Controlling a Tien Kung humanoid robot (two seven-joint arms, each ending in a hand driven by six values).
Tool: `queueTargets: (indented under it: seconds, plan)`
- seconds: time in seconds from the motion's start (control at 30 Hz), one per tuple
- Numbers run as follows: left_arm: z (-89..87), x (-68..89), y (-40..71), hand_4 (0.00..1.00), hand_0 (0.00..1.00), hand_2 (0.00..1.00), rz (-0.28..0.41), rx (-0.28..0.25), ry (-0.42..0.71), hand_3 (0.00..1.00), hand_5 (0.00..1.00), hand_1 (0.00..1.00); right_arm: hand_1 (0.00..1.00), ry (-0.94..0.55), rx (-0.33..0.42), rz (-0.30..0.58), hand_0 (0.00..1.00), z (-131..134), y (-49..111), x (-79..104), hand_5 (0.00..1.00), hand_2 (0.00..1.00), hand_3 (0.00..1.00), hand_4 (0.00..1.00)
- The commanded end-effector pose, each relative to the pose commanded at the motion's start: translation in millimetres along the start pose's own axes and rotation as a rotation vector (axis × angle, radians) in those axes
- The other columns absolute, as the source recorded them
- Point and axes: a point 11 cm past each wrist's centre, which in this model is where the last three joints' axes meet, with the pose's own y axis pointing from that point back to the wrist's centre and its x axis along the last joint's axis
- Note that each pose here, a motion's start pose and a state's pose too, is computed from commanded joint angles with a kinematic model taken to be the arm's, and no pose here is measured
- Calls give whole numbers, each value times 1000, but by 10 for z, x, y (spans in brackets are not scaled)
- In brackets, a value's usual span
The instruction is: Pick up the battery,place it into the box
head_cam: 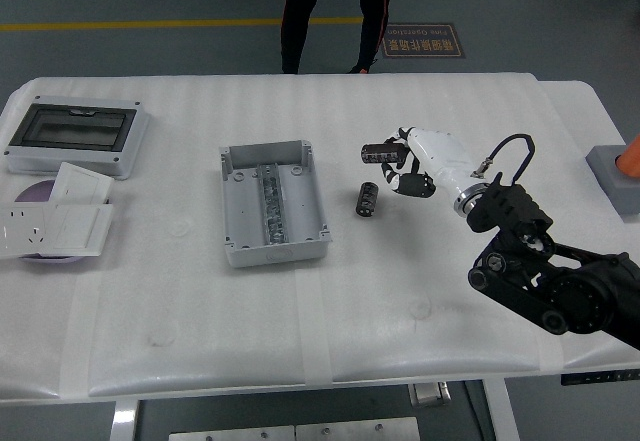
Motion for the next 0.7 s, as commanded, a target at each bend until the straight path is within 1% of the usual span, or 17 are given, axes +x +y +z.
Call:
queueTargets:
  seconds: [0.13, 0.27, 0.33, 0.37, 0.5, 0.6, 0.7]
  plan:
    - [3, -1, 0, 573, 581, 639, 0, -1, 1, 550, 460, 653, 322, -73, 76, -7, 263, -318, 57, -33, 207, 418, 650, 426]
    - [4, 2, 1, 578, 581, 641, 1, -1, 1, 551, 463, 653, 321, -135, 157, -29, 266, -644, 141, -114, 215, 417, 648, 435]
    - [0, 1, 0, 578, 581, 641, 0, 0, 1, 551, 463, 653, 321, -169, 197, -51, 266, -814, 188, -184, 215, 417, 648, 435]
    - [-1, 0, 0, 585, 580, 643, -1, 1, 0, 551, 469, 653, 321, -177, 209, -59, 266, -862, 199, -213, 228, 416, 649, 453]
    - [-3, -2, 0, 585, 580, 643, -2, 2, 0, 551, 469, 653, 321, -170, 226, -115, 266, -958, 204, -362, 228, 416, 649, 453]
    - [-1, 5, 2, 584, 580, 639, -2, 1, 0, 549, 468, 653, 320, -146, 225, -151, 266, -964, 187, -460, 244, 416, 647, 469]
    - [1, 12, 4, 584, 580, 639, -1, 2, 0, 549, 468, 653, 320, -116, 221, -167, 266, -954, 158, -531, 244, 416, 647, 469]
